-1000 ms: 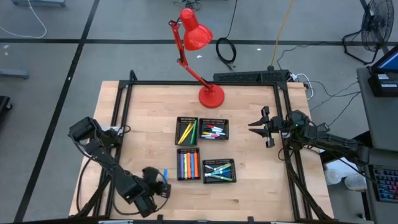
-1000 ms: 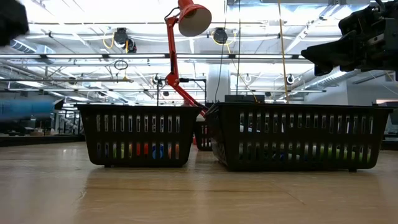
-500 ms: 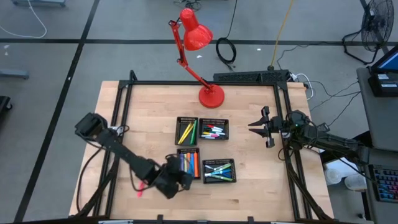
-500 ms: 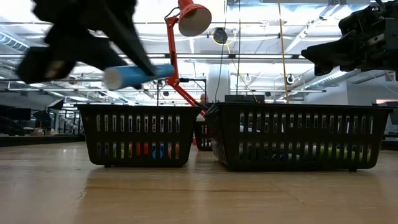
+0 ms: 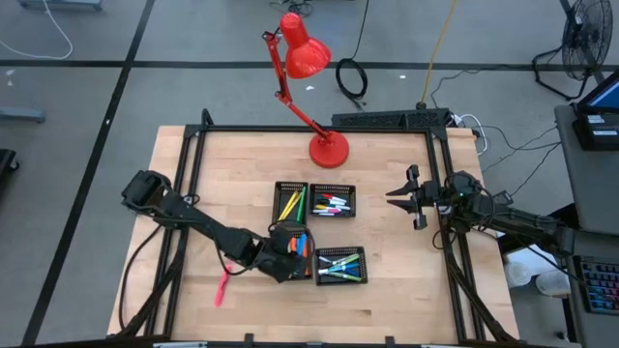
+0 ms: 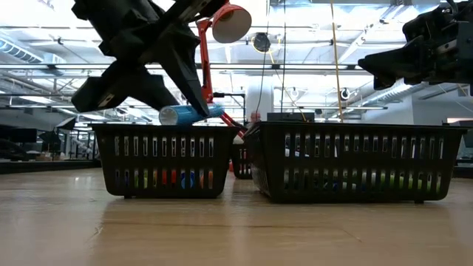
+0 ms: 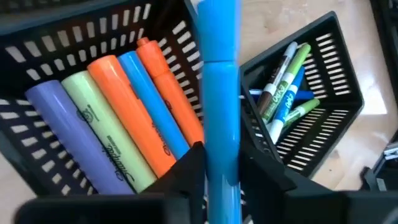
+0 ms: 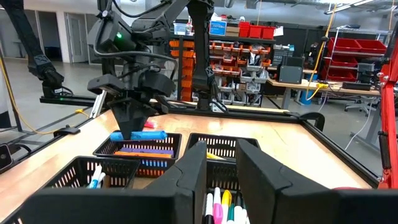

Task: Pick & Place Markers
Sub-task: Put the blue highlighter into the bottom left black bin, then put the pink highlighter into the bottom left black bin

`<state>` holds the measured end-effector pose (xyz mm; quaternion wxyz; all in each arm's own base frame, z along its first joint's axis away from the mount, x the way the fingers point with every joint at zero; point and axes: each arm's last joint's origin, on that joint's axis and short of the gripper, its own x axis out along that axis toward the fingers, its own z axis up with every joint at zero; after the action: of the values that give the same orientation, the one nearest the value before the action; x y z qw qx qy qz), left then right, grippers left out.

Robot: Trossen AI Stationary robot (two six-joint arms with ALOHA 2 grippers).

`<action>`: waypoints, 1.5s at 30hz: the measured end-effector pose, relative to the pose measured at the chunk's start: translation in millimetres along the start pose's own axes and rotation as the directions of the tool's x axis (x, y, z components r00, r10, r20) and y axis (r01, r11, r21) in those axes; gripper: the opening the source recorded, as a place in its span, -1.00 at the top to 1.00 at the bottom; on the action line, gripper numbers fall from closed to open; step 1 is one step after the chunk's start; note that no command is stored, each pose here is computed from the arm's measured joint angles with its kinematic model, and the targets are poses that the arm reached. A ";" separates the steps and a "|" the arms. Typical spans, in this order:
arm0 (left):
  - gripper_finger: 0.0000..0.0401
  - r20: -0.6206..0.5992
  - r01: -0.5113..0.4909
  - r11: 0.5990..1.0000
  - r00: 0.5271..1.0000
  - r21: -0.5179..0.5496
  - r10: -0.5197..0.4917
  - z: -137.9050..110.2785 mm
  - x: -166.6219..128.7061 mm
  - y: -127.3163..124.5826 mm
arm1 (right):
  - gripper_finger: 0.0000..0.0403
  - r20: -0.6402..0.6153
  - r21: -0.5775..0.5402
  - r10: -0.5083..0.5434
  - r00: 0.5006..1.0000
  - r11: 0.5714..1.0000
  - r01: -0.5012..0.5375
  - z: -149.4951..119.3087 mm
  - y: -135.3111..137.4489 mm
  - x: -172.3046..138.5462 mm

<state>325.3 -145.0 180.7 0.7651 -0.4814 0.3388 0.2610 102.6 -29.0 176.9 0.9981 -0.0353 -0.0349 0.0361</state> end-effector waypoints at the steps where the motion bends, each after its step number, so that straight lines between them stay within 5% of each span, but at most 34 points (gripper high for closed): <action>1: 0.46 -0.001 -0.007 1.000 1.000 0.003 0.007 0.0 0.0 0.7 | 0.62 0.000 0.000 0.000 1.000 1.000 0.000 0.0 0.0 0.0; 6: 0.16 -0.054 -0.046 0.998 0.997 0.040 0.048 -1.7 -0.3 5.0 | 0.62 0.000 0.000 0.000 1.000 1.000 0.000 0.0 0.0 0.0; 12: 0.02 -0.176 -0.047 0.998 0.983 0.036 0.053 -7.3 -11.2 5.1 | 0.62 0.000 0.000 0.000 1.000 1.000 0.000 0.0 0.0 0.0; 16: 0.02 -0.183 -0.049 0.999 0.982 0.010 0.050 -20.8 -31.6 4.3 | 0.62 0.000 0.000 0.000 1.000 1.000 0.000 0.0 0.0 0.0; 23: 0.12 -0.174 -0.199 0.980 0.964 0.024 0.201 -59.2 -65.2 25.7 | 0.62 0.002 -0.001 0.000 1.000 1.000 0.000 0.2 -0.1 0.2; 32: 0.25 -0.183 -0.491 0.867 0.863 -0.083 0.471 -95.3 -97.9 63.5 | 0.62 0.002 -0.001 0.000 1.000 1.000 0.000 0.2 -0.1 0.2; 45: 0.27 -0.143 -0.530 0.835 0.847 -0.148 0.512 -115.5 -106.6 90.7 | 0.62 0.003 -0.001 0.000 1.000 1.000 0.000 0.3 -0.1 0.2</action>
<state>161.0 -222.0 176.5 0.6004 -0.4508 0.4688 0.4654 102.7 -29.0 177.2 0.9980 -0.0359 -0.0363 0.0362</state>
